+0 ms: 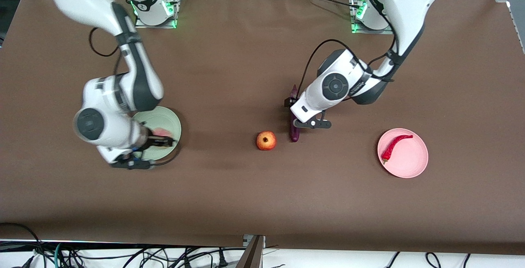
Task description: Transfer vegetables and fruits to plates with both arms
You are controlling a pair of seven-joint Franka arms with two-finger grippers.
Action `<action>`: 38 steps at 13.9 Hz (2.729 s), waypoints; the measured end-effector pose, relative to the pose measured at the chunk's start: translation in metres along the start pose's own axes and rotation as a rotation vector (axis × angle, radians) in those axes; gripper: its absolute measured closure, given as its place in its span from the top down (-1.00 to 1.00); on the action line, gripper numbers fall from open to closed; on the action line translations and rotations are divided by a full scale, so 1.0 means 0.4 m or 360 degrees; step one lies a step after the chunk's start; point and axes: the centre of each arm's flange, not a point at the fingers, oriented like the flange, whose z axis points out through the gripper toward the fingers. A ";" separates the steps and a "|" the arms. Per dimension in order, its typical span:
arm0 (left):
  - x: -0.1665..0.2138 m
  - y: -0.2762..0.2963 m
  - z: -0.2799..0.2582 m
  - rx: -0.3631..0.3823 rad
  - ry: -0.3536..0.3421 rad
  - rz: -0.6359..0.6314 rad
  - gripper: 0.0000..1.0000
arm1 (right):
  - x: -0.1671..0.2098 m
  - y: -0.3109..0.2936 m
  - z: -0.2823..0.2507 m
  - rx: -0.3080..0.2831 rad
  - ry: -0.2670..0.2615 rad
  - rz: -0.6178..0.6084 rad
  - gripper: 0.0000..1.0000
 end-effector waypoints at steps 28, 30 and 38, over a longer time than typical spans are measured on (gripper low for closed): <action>0.262 -0.757 -0.172 0.0883 -0.0220 0.0501 -0.35 | -0.234 -1.010 0.246 0.0308 0.0379 0.0719 0.99; 0.264 -0.771 -0.160 0.0888 -0.0235 0.0496 -0.25 | -0.232 -1.024 0.257 0.0346 0.0416 0.0729 0.99; 0.293 -0.814 -0.227 0.0873 -0.0172 0.0464 1.00 | -0.223 -1.034 0.258 0.0408 0.0473 0.0725 0.59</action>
